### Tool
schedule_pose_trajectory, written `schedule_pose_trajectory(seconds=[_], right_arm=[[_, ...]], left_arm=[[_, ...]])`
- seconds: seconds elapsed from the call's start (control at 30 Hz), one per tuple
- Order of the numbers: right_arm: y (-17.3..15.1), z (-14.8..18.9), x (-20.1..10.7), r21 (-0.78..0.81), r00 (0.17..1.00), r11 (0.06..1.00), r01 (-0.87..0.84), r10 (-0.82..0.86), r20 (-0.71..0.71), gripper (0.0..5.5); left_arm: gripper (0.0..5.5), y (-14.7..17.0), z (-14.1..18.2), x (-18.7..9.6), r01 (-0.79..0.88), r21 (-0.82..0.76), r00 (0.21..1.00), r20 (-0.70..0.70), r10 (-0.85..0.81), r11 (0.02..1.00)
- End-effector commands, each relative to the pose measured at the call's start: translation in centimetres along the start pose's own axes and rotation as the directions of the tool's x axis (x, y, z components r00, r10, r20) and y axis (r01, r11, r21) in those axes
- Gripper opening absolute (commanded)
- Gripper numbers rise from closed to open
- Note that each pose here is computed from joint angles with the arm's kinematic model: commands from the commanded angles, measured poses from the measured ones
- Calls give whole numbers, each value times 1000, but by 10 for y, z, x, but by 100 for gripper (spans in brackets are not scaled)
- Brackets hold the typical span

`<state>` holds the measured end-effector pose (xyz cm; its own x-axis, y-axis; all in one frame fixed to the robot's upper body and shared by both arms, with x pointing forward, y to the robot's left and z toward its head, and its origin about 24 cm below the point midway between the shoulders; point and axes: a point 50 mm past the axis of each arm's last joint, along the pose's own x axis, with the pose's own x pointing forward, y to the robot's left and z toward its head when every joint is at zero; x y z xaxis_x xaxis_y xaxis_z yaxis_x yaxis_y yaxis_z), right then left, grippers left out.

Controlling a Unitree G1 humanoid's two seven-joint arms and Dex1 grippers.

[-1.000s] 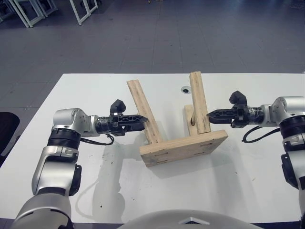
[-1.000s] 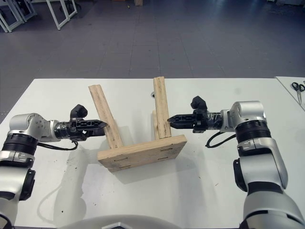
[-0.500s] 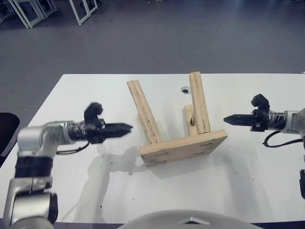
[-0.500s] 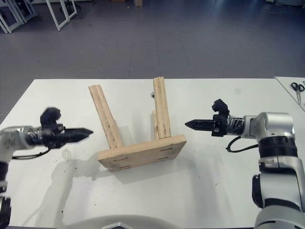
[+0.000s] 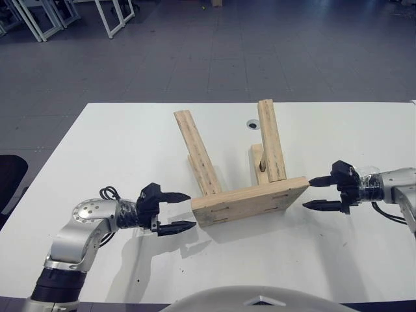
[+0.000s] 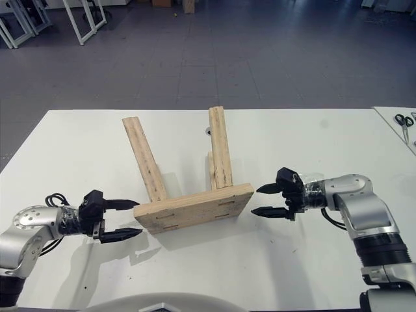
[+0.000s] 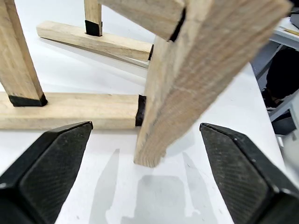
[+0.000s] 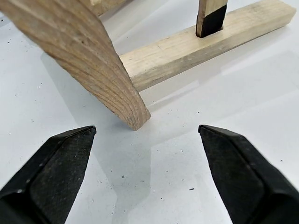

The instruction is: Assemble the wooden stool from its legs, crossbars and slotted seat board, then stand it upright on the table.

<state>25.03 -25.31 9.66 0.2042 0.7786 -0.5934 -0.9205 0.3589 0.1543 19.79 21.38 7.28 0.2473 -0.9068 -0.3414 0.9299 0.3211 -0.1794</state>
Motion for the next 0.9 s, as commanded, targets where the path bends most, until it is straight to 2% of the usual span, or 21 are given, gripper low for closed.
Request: schedule_pose_trajectory(seconds=[0.03,0.17,0.23,0.43,0.57,0.67,0.77,0.9], right_arm=[[-1,18,17,-72,999,997,-26,29,36,406],[1,25,34,-110,996,992,-64,70,49,406],[3,25,37,-122,995,989,-86,92,44,379],[9,20,33,-101,985,982,-163,168,48,271],[9,24,30,-22,971,982,-188,189,144,185],[10,43,16,46,935,967,-250,229,271,179],[13,58,1,107,894,941,-320,263,364,178],[26,65,-6,168,860,895,-413,322,396,172]], left_arm=[[426,3,2,16,-4,42,1000,2,4,999],[361,6,-2,25,15,47,1000,-14,-15,999],[339,10,-2,27,24,53,999,-27,-23,998],[246,24,0,28,60,60,997,-50,-57,996],[170,25,4,27,118,25,993,-29,-118,993],[157,23,26,20,176,-34,982,77,-173,984],[152,19,61,8,249,-72,951,209,-229,966],[135,5,77,-1,325,-109,926,240,-292,940]])
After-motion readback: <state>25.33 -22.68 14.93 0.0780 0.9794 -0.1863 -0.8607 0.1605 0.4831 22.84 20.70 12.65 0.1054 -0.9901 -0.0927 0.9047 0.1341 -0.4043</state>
